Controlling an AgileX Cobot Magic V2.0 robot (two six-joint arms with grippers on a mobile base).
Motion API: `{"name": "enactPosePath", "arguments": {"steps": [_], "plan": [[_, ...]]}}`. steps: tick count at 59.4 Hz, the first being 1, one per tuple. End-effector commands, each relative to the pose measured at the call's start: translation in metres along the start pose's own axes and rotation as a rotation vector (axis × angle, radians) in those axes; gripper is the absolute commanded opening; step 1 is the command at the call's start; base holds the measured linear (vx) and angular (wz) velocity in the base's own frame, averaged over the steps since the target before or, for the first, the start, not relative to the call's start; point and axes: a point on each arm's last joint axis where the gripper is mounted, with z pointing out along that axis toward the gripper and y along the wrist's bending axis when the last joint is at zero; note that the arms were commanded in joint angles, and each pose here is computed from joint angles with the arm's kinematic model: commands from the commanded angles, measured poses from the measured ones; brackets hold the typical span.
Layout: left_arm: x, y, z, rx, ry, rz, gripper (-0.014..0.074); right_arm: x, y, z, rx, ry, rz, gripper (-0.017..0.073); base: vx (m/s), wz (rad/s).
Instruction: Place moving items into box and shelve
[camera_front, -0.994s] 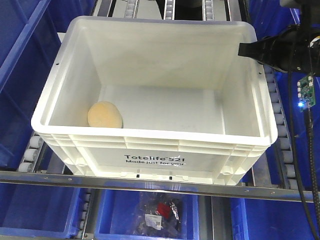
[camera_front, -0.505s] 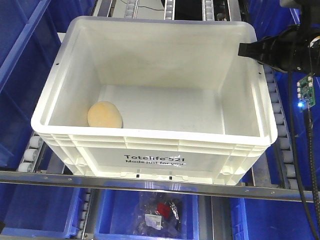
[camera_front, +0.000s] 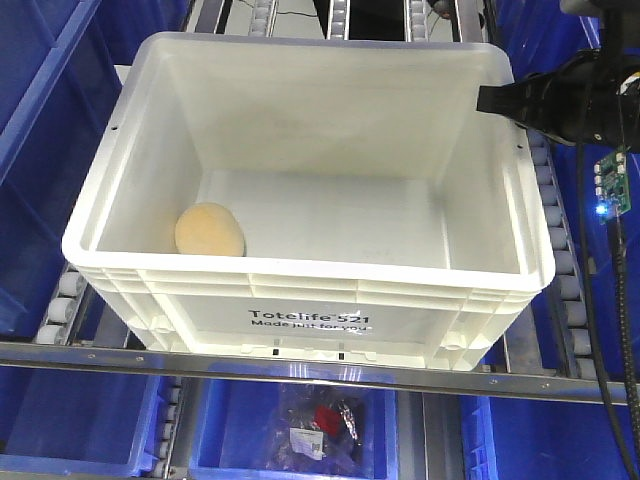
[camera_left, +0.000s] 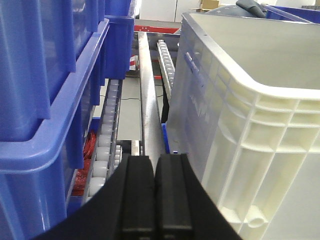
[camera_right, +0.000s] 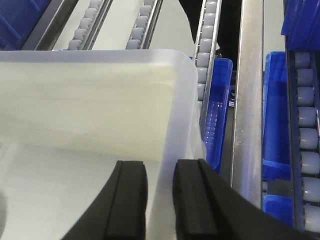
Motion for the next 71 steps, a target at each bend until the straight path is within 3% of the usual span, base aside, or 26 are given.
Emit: {"name": "enactPosePath", "arguments": {"steps": [1,23,33,45,71], "plan": [[-0.0024,0.0003,-0.0004,0.003,-0.080,-0.009,-0.0006,-0.0202,0.0033,-0.0137,-0.006,-0.119,-0.011,0.0242,0.00,0.00],[-0.0024,0.0003,-0.0004,0.003,-0.080,-0.009,-0.0006,-0.0202,0.0033,-0.0137,-0.006,-0.119,-0.011,0.0242,0.00,0.00],[-0.0024,0.0003,-0.0004,0.003,-0.080,-0.009,-0.0006,-0.0175,0.0039,-0.0159,-0.014,-0.085,0.018,0.0247,0.00,0.00],[-0.0024,0.0003,-0.0004,0.003,-0.080,-0.009,-0.0006,-0.0158,0.0037,-0.0189,-0.013,-0.062,0.005,0.0285,0.00,0.00],[-0.0024,0.0003,-0.0004,0.003,-0.080,-0.009,-0.0006,-0.0151,0.0041,-0.0188,-0.014,-0.054,-0.005,0.0277,0.00,0.00]]}}
